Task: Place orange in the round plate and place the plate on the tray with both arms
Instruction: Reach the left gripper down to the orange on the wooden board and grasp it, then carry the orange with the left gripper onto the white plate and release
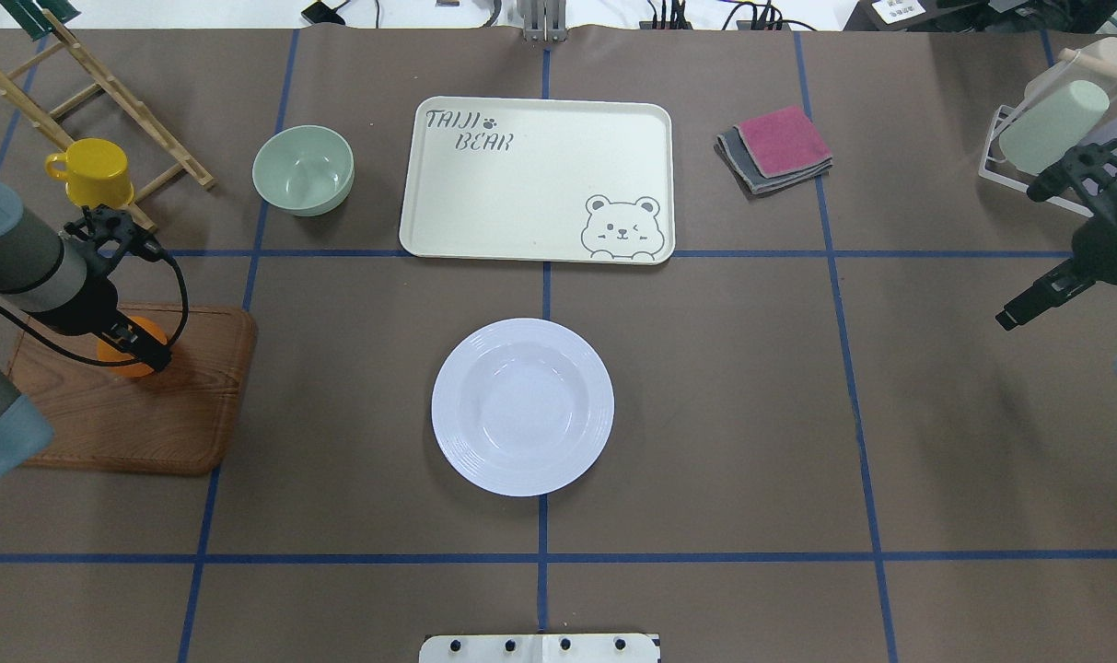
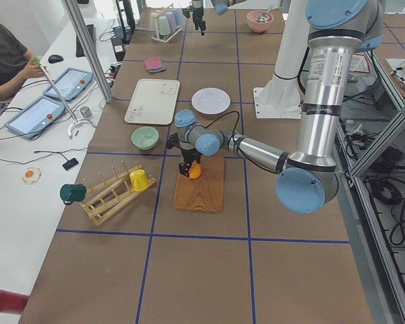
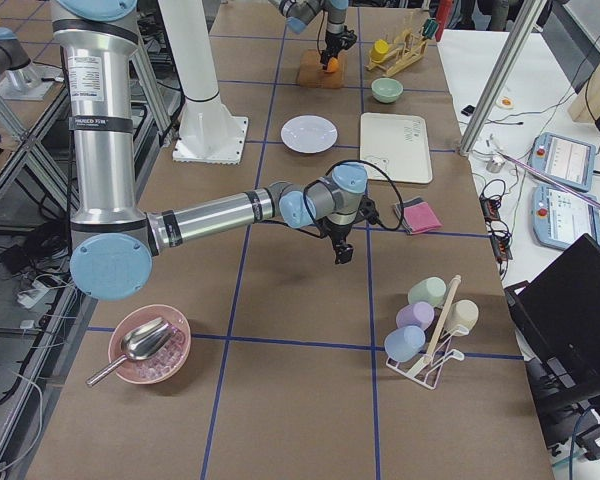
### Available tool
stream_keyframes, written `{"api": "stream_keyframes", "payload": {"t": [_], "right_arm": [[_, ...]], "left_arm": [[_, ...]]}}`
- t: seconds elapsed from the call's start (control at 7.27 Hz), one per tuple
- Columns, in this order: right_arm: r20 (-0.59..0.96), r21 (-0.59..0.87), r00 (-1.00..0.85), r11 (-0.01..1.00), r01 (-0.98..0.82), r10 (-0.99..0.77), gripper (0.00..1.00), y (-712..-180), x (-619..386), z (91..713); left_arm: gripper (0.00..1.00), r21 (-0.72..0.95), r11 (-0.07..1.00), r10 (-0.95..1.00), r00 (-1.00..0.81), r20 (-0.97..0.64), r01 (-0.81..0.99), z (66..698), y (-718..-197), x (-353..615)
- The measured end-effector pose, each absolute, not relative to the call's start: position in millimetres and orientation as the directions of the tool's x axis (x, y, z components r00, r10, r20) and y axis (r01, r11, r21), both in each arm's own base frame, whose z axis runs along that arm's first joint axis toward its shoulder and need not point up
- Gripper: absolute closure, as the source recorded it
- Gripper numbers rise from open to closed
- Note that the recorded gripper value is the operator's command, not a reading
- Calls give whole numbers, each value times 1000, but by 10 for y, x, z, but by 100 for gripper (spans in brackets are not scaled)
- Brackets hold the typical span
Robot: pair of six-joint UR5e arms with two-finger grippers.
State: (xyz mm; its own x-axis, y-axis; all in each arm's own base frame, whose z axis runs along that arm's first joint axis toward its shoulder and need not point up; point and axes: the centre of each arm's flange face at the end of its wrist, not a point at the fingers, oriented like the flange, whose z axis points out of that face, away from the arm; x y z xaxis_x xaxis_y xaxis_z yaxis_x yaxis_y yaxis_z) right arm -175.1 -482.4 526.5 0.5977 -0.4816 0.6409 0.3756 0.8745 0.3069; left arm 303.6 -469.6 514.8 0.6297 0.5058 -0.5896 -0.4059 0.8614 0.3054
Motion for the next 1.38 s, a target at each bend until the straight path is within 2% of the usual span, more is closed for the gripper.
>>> {"api": "stream_keyframes", "payload": {"t": [0.14,0.28,0.55,0.69,0.96,1.38], "right_arm": [[641,310,595,873,377,-484,0,-4825,-1785,5235],[642,312,593,872,376,-485,0,-4834,-1811,5205],[643,317,591,872,373,-487,0,-4850,-1830,5154],[641,323,591,870,372,-490,0,-4862,-1837,5126],[636,338,586,864,374,-503,0,-4885,-1878,5048],[626,369,564,842,394,-538,0,-4919,-2064,4890]], "left_arm": [[68,304,861,507,628,-590,-409,5153,-4683,3056],[100,304,860,508,627,-590,-411,5153,-4675,3064],[100,316,857,512,606,-609,-408,4990,-4696,3117],[100,320,868,494,587,-642,-380,4699,-4759,3214],[100,273,921,385,551,-740,-278,3718,-4784,3819],[100,198,959,278,541,-794,-202,2093,-4386,4991]]}}
